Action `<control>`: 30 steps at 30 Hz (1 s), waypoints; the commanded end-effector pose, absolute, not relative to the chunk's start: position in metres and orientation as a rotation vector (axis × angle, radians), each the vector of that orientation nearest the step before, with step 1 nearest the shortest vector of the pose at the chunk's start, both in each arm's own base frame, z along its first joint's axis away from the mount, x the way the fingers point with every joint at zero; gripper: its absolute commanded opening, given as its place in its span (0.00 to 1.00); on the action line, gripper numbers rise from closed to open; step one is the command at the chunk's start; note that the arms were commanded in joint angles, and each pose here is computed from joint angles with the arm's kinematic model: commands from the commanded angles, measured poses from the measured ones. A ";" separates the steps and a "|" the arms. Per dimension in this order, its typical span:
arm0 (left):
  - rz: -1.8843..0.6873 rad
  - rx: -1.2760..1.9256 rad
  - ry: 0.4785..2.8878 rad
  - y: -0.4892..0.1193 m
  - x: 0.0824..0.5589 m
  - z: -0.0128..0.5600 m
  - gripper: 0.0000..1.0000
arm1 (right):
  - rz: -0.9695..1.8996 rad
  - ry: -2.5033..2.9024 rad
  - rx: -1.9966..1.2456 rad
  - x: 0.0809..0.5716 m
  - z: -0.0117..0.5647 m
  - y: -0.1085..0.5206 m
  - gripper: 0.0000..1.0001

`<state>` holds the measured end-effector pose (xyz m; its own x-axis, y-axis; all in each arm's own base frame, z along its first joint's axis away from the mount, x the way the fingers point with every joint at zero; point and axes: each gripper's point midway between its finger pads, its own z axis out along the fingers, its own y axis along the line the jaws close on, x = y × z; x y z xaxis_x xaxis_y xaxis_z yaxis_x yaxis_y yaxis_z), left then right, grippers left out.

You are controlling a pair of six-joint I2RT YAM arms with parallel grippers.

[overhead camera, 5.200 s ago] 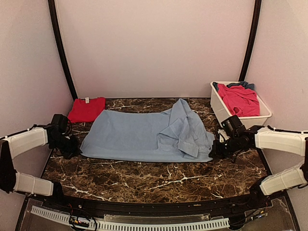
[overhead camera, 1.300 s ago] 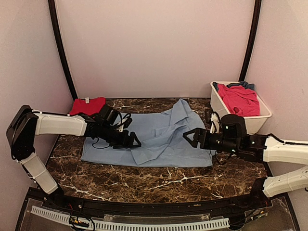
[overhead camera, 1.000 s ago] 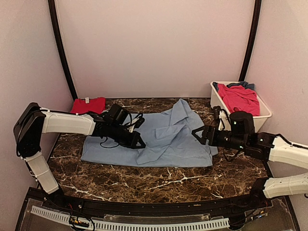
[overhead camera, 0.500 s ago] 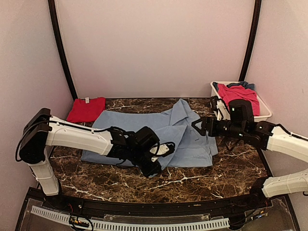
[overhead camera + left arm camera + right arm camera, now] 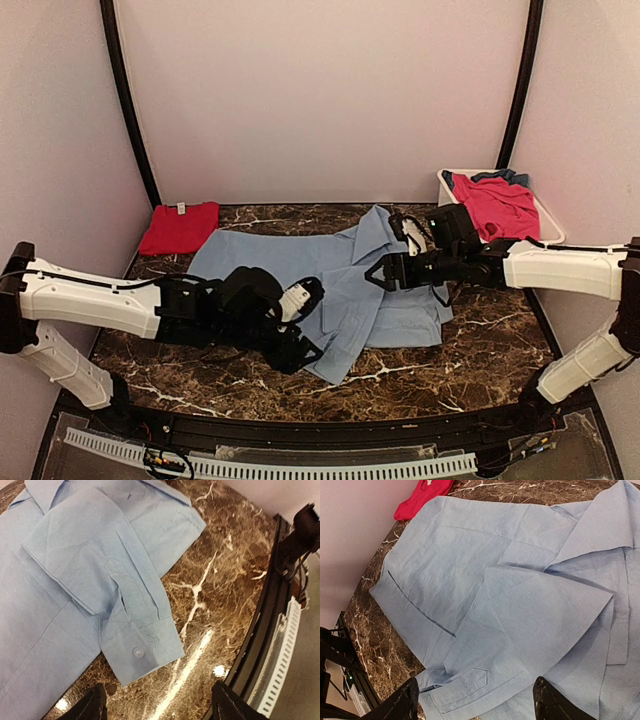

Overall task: Fold and stack the mixed laundry pile
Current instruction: Smooth out the 1/3-folded shirt at the center of the board.

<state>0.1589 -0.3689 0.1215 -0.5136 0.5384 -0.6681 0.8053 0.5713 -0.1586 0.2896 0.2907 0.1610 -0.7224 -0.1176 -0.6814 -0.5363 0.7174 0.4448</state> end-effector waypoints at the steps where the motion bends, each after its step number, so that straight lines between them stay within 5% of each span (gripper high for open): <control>1: -0.832 0.681 2.333 -0.352 0.167 0.126 0.71 | 0.929 2.212 -0.569 0.299 0.174 0.311 0.75; 9: -0.974 0.354 2.477 -0.331 0.178 0.087 0.63 | 0.937 2.341 -0.621 0.304 0.123 0.325 0.70; 21: -1.171 0.317 2.621 -0.366 0.164 0.030 0.52 | 0.903 2.473 -0.603 0.299 0.069 0.320 0.68; 25: -1.240 0.344 2.626 -0.379 0.162 0.026 0.40 | 0.920 2.476 -0.595 0.295 0.068 0.320 0.68; 30: -1.201 0.328 2.642 -0.378 0.166 0.025 0.10 | 0.927 2.428 -0.589 0.296 0.093 0.319 0.68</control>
<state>0.1660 -0.3784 0.0233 -0.9466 0.1077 -0.3039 0.3009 0.6338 -0.7125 0.2926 0.3180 0.0677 -0.8204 -0.2532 -0.5126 -0.5215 0.6990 0.4893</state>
